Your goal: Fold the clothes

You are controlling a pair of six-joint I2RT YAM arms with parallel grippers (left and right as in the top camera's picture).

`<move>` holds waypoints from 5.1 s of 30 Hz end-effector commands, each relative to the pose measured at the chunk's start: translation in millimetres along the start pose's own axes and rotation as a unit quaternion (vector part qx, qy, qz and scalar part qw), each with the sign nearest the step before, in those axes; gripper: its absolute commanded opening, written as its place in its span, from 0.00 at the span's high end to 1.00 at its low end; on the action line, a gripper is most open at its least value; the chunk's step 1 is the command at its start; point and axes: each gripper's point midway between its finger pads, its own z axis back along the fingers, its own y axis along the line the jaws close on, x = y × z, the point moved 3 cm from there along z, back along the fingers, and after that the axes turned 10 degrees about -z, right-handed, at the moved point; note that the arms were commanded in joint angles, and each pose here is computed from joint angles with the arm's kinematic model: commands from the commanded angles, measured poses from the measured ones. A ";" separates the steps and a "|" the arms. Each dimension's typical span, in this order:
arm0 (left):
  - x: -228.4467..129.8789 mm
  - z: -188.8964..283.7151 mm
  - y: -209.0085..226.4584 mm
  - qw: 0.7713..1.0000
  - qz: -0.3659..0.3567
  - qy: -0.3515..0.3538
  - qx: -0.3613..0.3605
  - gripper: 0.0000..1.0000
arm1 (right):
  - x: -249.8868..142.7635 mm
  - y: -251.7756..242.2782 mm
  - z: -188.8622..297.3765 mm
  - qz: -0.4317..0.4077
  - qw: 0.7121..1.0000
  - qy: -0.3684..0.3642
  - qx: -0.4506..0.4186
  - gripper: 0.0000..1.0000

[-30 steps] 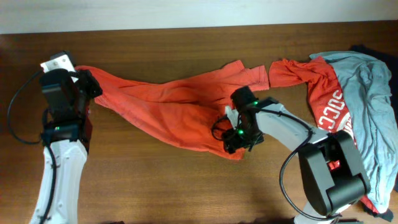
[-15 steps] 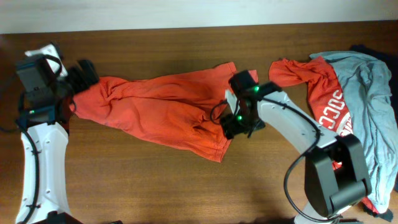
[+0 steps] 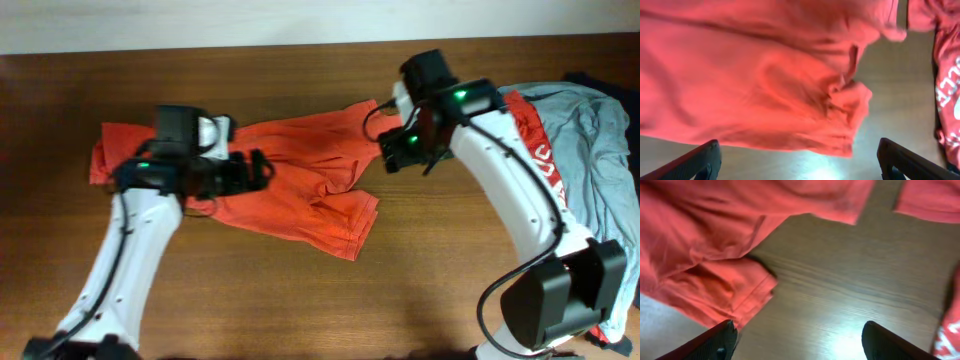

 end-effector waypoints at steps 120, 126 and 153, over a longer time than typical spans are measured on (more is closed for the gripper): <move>-61.0 167.6 71.3 0.914 0.185 -0.169 0.319 1.00 | 101.7 -32.4 -42.9 -0.087 0.958 -0.251 -0.104 0.92; -61.0 167.7 71.3 0.914 0.185 -0.169 0.319 1.00 | 88.3 -73.3 -35.0 -0.122 0.973 -0.178 -0.085 0.41; -60.2 167.9 71.3 0.914 0.184 -0.170 0.319 1.00 | -86.2 62.1 -152.0 0.149 0.984 0.056 0.081 0.40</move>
